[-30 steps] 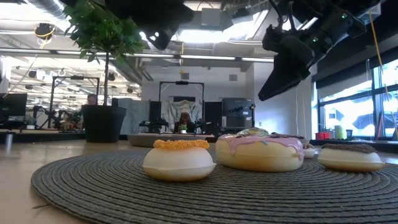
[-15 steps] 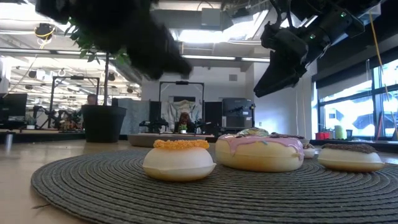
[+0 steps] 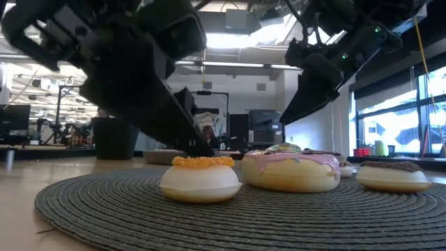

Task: Pick & Place donuts
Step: Put the small orange donut on the dark gray plate

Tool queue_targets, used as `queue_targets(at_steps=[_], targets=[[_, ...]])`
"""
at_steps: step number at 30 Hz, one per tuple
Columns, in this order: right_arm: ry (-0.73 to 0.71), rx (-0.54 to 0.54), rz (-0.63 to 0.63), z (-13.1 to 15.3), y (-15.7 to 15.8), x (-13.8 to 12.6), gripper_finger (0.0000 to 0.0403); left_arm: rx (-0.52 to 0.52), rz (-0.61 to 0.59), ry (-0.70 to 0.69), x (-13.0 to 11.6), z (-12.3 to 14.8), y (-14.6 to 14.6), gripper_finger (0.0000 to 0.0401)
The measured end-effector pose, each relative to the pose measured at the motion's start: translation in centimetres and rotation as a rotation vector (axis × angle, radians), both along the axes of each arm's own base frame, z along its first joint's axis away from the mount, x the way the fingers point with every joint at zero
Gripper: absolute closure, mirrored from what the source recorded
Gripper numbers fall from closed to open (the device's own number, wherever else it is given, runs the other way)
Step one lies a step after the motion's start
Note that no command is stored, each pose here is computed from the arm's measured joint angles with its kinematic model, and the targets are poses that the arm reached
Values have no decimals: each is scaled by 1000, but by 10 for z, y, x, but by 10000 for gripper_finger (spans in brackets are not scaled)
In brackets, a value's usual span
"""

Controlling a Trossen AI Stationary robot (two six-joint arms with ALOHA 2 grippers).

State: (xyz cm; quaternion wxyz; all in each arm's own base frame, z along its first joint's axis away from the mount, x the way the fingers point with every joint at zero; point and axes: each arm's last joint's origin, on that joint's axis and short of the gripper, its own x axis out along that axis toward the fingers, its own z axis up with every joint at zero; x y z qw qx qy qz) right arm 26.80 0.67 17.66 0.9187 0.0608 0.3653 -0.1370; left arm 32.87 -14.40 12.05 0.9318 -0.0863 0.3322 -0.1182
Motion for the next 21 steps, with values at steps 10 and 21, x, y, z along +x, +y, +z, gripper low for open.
queue_targets(at_steps=[10,21], targets=[[-7,0,3,0,0,1,253,6,16,32,2,-15,0,272],[-8,0,3,1,0,1,253,6,-27,2,1,-4,1,381]])
